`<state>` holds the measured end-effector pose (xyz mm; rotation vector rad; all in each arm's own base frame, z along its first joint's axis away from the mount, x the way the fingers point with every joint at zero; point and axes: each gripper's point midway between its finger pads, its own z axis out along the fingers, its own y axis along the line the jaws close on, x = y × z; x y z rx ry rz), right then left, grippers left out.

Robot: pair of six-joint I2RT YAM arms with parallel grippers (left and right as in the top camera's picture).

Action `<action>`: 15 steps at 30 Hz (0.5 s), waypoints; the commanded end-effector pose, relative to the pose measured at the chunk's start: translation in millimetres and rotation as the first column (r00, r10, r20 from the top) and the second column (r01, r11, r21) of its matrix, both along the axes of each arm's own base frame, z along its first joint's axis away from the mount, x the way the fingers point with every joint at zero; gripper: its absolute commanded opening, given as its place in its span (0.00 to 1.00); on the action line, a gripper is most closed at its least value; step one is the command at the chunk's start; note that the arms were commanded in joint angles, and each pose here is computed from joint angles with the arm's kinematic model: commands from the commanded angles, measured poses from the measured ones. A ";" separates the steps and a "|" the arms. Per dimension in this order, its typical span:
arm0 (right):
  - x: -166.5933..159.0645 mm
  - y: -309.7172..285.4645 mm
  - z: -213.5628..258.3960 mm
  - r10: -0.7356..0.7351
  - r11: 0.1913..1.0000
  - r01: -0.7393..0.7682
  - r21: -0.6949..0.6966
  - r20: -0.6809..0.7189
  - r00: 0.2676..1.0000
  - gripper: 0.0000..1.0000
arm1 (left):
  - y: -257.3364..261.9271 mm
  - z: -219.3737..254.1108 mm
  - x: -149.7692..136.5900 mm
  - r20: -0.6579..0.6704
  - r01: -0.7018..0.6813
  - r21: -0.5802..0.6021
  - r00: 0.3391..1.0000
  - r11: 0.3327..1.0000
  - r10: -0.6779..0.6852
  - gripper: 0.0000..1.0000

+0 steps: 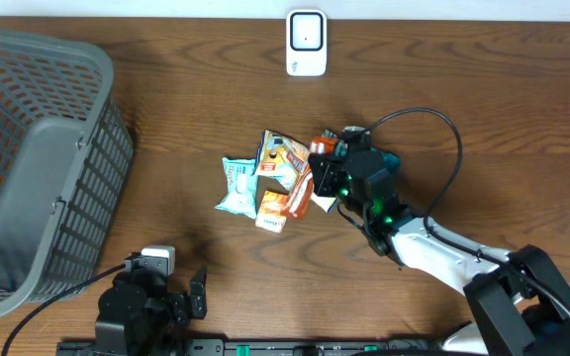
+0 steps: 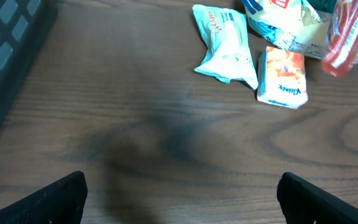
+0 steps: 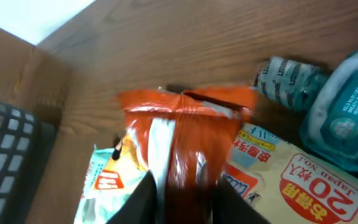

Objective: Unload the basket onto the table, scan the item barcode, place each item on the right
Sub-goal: 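Lift the chocolate bar and move it over the snack bag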

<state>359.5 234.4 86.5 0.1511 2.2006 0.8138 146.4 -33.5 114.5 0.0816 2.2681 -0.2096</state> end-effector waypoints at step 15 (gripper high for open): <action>-9.1 11.9 11.6 0.147 0.989 -0.145 -0.031 0.051 0.988 0.54 | -2.6 1.3 -0.9 0.002 0.018 -0.004 1.000 1.000 -0.018 0.98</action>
